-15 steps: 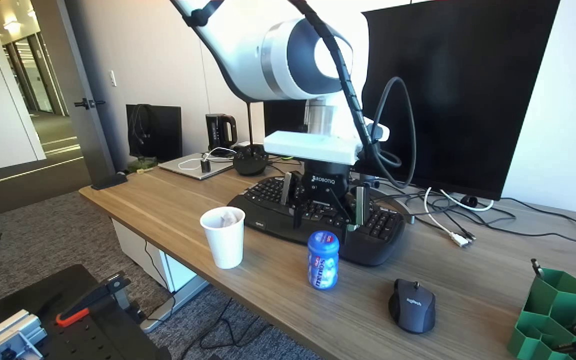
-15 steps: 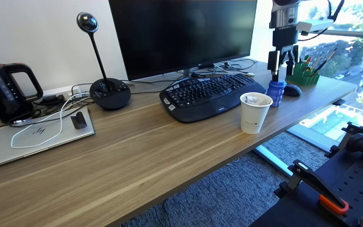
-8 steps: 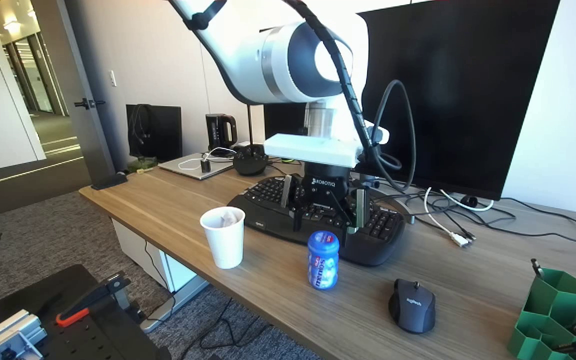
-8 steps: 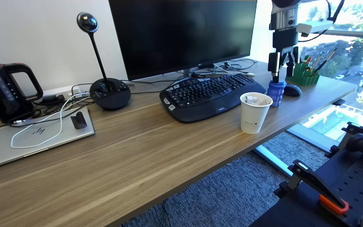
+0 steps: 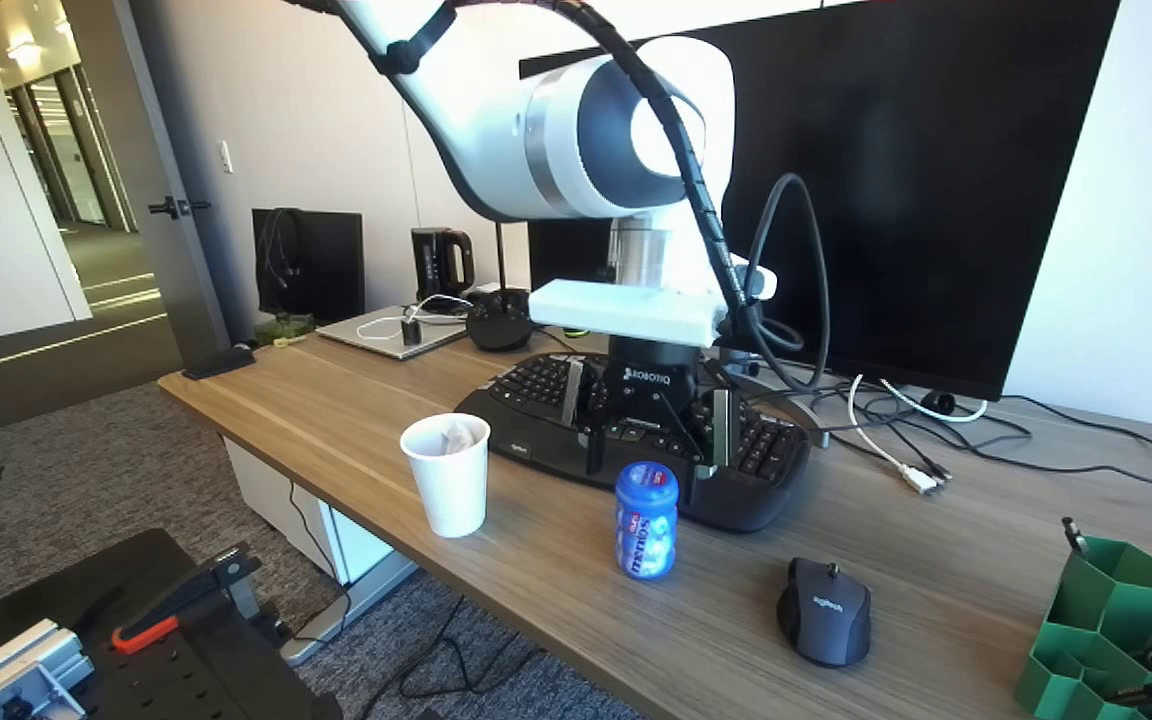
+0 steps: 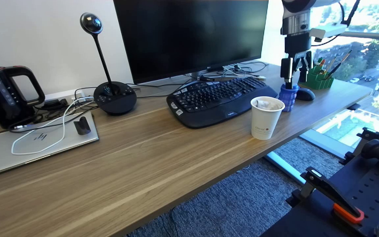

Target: Move the bottle to the left

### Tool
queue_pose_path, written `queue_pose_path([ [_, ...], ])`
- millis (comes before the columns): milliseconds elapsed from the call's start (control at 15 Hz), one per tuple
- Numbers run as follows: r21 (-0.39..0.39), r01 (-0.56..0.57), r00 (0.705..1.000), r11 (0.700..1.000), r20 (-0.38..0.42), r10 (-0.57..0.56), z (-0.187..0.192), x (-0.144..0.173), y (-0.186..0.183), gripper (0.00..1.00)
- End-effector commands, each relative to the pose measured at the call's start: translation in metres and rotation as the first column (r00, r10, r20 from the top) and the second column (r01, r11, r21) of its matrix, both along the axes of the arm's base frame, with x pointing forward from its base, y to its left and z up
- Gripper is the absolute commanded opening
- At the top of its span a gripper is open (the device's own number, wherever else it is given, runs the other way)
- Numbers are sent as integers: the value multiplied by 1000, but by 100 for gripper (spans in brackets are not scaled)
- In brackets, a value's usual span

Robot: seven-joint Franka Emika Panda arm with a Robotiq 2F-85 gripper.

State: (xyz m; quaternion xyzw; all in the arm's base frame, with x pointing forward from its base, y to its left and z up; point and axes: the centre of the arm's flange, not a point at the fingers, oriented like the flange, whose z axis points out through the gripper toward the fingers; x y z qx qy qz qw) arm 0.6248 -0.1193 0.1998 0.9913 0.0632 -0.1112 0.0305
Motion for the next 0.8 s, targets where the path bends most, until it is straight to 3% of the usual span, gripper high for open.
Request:
queue_pose_path([
  [0,-12,-15,1000,1000,14,16,0,6,-4,100],
  [133,-12,-15,1000,1000,13,15,1,6,-3,72],
  [733,-12,-17,1000,1000,13,18,0,6,-3,4],
])
